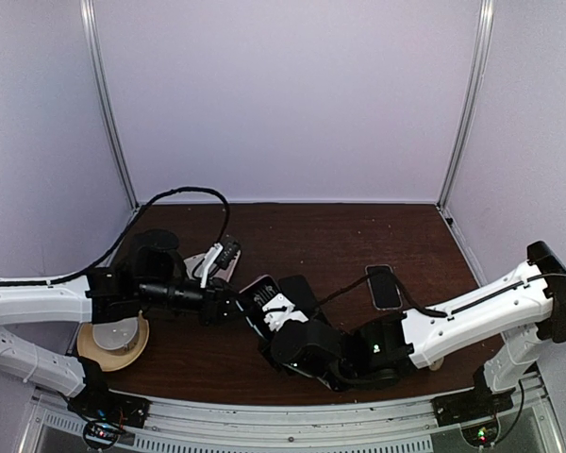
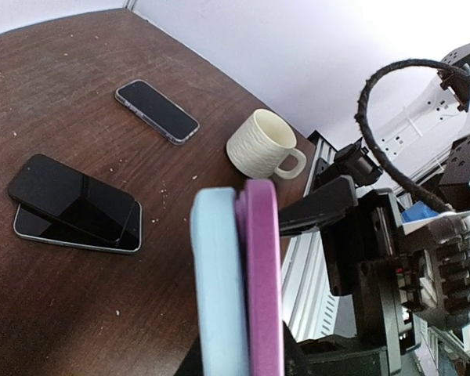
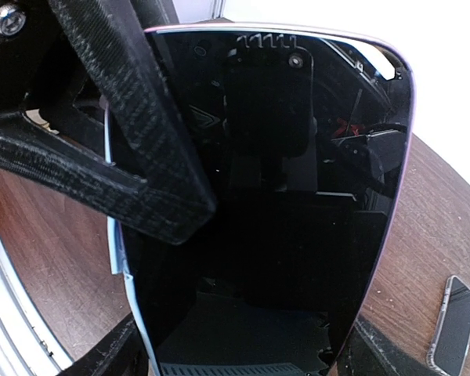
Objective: Put the phone into the phone case
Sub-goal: Press the phone at the top left corner of the phone case, then adjust the phone with the phone case.
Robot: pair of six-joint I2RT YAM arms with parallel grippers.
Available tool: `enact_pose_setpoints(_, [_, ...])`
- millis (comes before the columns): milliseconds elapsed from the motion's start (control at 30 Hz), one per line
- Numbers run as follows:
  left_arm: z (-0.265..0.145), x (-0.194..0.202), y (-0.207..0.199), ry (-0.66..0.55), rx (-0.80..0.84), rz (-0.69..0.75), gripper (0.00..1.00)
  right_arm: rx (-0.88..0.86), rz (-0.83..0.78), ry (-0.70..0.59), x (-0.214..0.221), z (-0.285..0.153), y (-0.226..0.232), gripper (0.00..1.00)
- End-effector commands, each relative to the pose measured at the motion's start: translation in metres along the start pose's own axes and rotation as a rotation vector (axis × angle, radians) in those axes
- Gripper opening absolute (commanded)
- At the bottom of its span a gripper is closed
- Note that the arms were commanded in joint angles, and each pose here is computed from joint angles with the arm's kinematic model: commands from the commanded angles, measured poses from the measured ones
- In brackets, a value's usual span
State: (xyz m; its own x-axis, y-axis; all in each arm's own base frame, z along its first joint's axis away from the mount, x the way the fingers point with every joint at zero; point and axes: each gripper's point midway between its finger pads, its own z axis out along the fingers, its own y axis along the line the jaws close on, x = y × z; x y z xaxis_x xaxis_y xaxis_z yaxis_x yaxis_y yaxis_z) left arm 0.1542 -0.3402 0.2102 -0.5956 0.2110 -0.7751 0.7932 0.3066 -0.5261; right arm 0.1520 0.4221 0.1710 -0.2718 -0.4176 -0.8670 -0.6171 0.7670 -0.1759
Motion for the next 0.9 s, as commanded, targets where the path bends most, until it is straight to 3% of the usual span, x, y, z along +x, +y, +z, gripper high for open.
enact_pose_setpoints(0, [0.001,0.006,-0.011,0.031,0.05,0.081,0.0,-0.024,0.075,-0.061,-0.015,-0.01,-0.006,0.62])
enact_pose_setpoints(133, [0.01,0.029,0.003,0.102,-0.026,0.127,0.0,-0.099,0.078,-0.022,0.003,-0.014,-0.002,0.91])
enact_pose_setpoints(200, [0.018,0.044,0.009,0.159,-0.078,0.181,0.0,-0.157,0.069,0.002,0.012,-0.02,0.002,0.99])
enact_pose_setpoints(400, [0.035,0.067,0.017,0.214,-0.148,0.298,0.0,-0.38,0.112,-0.054,0.006,-0.055,0.007,0.99])
enact_pose_setpoints(567, [0.035,0.079,0.012,0.22,-0.139,0.421,0.0,-0.227,0.251,-0.187,-0.017,-0.05,-0.033,0.99])
enact_pose_setpoints(667, [0.033,0.079,0.008,0.182,-0.126,0.445,0.0,-0.163,0.255,-0.234,-0.03,-0.044,-0.037,1.0])
enact_pose_setpoints(867, [0.032,0.083,0.011,0.183,-0.139,0.472,0.0,-0.138,0.19,-0.177,-0.03,-0.02,-0.022,0.99])
